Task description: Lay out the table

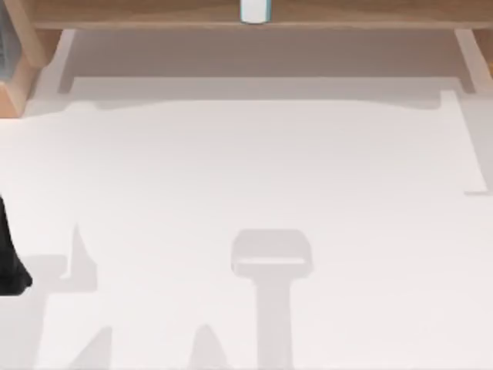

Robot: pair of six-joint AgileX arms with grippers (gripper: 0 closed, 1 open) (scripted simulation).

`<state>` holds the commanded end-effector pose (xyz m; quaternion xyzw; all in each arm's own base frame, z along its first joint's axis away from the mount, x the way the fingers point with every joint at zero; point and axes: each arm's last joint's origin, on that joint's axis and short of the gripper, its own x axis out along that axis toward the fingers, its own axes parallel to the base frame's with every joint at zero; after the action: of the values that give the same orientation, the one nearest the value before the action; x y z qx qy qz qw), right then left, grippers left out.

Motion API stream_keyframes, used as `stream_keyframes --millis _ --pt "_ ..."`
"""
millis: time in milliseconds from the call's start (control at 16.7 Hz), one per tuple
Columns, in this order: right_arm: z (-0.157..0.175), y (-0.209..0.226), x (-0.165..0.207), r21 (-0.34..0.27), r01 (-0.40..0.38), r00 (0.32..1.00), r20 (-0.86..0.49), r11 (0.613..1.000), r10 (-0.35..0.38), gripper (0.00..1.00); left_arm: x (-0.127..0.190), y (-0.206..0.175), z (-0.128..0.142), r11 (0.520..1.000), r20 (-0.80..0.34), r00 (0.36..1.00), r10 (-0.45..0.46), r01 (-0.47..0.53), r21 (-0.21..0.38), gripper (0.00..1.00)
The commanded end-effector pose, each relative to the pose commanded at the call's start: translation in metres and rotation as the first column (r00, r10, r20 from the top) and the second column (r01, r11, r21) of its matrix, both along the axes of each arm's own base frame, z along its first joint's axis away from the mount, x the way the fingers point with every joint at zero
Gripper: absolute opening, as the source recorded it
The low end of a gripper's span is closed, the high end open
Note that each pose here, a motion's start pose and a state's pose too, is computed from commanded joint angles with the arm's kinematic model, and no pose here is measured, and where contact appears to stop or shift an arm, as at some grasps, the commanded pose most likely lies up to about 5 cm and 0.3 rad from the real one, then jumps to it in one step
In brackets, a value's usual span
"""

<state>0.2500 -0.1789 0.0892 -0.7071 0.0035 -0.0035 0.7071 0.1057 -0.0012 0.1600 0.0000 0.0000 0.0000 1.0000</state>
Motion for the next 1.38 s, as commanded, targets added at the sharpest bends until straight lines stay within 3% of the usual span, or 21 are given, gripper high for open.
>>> stream_keyframes --millis 600,1080,1380 --pt "-0.001 0.000 0.001 0.006 0.001 1.000 -0.004 1.000 -0.001 0.00 0.000 0.000 0.000 1.000 0.000 1.000 0.000 0.000 0.000 1.00" --pt "-0.001 -0.001 0.061 0.005 0.002 1.000 -0.003 1.000 -0.002 0.00 0.000 0.000 0.000 1.000 0.000 1.000 0.000 0.000 0.000 1.00" --pt "-0.002 -0.002 0.062 0.009 0.005 1.000 -0.008 1.000 -0.005 0.00 0.000 0.000 0.000 1.000 0.000 1.000 0.000 0.000 0.000 1.00"
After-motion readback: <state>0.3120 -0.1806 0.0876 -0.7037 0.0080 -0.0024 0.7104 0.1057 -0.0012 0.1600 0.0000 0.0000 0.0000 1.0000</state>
